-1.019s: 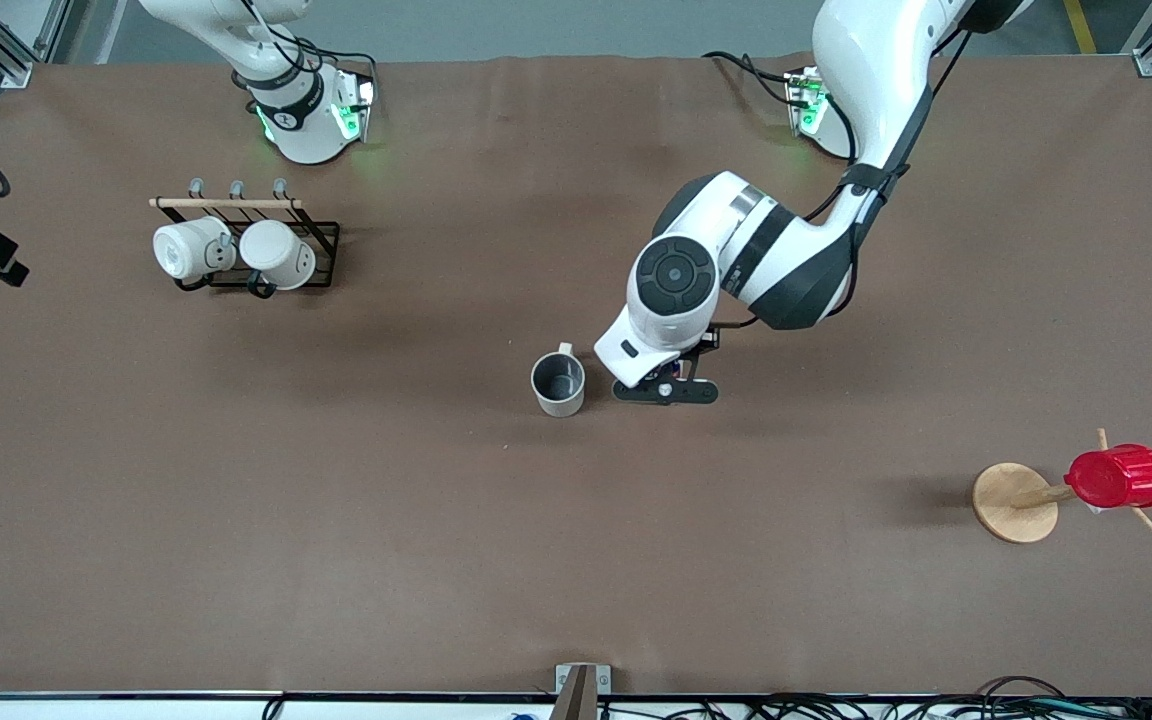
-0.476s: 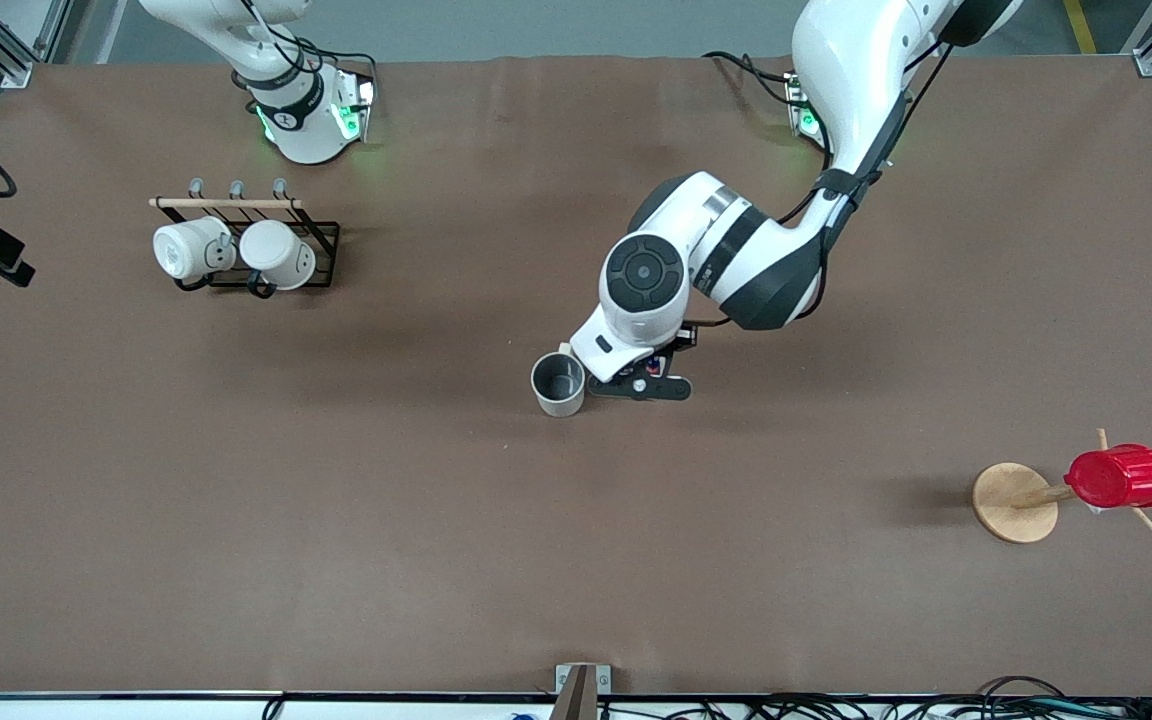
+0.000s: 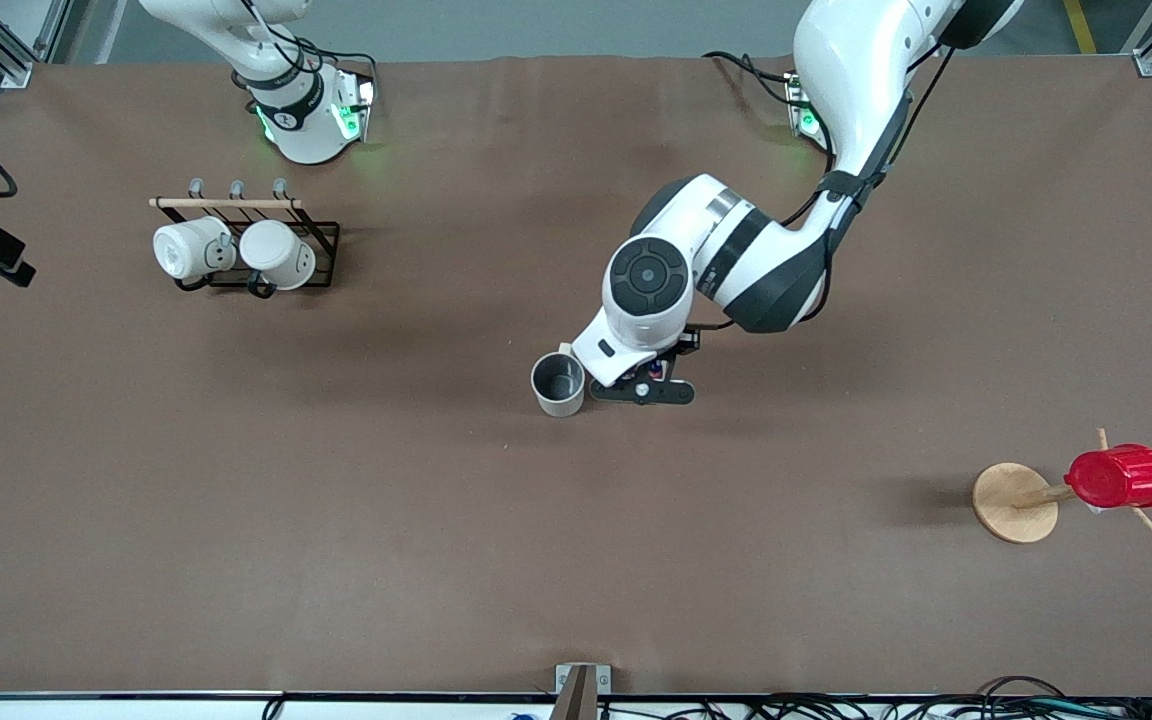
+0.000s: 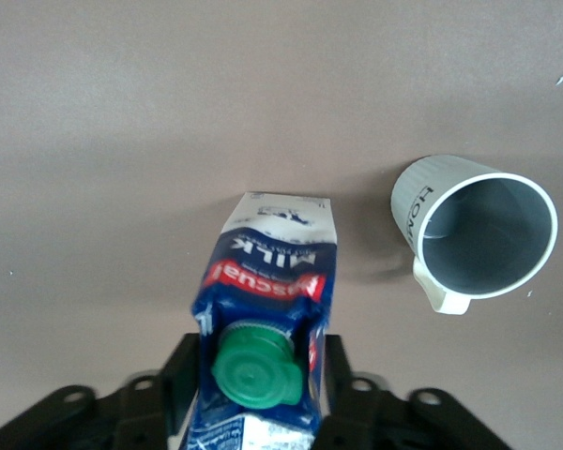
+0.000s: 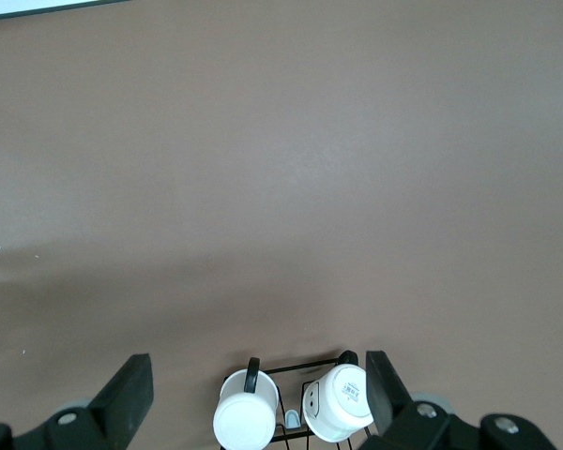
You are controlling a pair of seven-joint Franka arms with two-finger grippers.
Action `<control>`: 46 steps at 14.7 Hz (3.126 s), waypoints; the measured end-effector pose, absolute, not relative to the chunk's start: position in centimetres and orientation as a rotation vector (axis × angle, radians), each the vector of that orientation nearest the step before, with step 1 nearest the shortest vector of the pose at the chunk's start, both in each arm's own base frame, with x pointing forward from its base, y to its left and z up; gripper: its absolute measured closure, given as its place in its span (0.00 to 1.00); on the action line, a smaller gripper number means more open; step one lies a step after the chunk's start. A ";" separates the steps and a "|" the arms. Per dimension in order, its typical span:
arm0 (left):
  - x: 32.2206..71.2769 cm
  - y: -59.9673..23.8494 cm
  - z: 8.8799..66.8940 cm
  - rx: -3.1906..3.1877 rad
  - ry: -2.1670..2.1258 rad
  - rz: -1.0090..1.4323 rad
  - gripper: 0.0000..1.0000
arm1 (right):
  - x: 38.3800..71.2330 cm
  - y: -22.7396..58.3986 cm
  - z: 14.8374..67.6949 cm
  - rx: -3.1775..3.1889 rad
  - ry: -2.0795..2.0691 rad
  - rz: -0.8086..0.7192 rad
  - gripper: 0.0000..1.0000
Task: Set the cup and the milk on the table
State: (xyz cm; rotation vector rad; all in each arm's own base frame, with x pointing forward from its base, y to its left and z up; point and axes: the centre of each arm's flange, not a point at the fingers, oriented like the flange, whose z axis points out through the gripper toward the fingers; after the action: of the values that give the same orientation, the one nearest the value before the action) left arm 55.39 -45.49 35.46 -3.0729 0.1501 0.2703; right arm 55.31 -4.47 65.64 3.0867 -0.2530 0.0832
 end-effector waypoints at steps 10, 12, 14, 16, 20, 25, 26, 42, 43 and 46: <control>57.1 -39.9 46.1 -3.122 0.050 0.127 0.00 | 55.3 -4.4 65.6 3.087 -0.251 0.083 0.00; 57.5 -36.5 48.8 -3.129 0.038 0.088 0.00 | 55.3 -4.4 65.6 3.088 -0.250 0.083 0.00; 56.9 -32.7 51.5 -3.125 0.038 0.053 0.00 | 55.3 -4.4 65.6 3.088 -0.250 0.083 0.00; 55.7 -29.9 53.5 -3.118 0.061 0.026 0.00 | 55.3 -4.4 65.6 3.088 -0.250 0.083 0.00; 53.2 -23.7 57.4 -3.148 0.102 -0.014 0.00 | 55.3 -4.4 65.6 3.088 -0.249 0.083 0.00; 49.5 -18.2 59.9 -3.150 0.154 -0.062 0.00 | 55.3 -4.3 65.7 3.088 -0.248 0.084 0.00; 48.8 -17.8 60.2 -3.146 0.154 -0.071 0.00 | 55.3 -4.3 65.8 3.088 -0.247 0.087 0.00; 51.6 -12.4 61.9 -3.168 0.147 -0.078 0.00 | 55.3 -3.9 66.3 3.129 -0.249 0.101 0.00; 51.8 -11.6 61.9 -3.169 0.129 -0.073 0.00 | 55.3 -3.9 66.3 3.129 -0.249 0.101 0.00; 52.1 -10.4 62.0 -3.169 0.096 -0.077 0.00 | 55.3 -3.9 66.3 3.129 -0.249 0.100 0.00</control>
State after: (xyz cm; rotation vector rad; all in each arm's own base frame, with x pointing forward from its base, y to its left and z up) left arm 52.08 -10.42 62.02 -3.1695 0.0955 -0.0767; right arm 55.28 -3.88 66.28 3.1295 -0.2486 0.0997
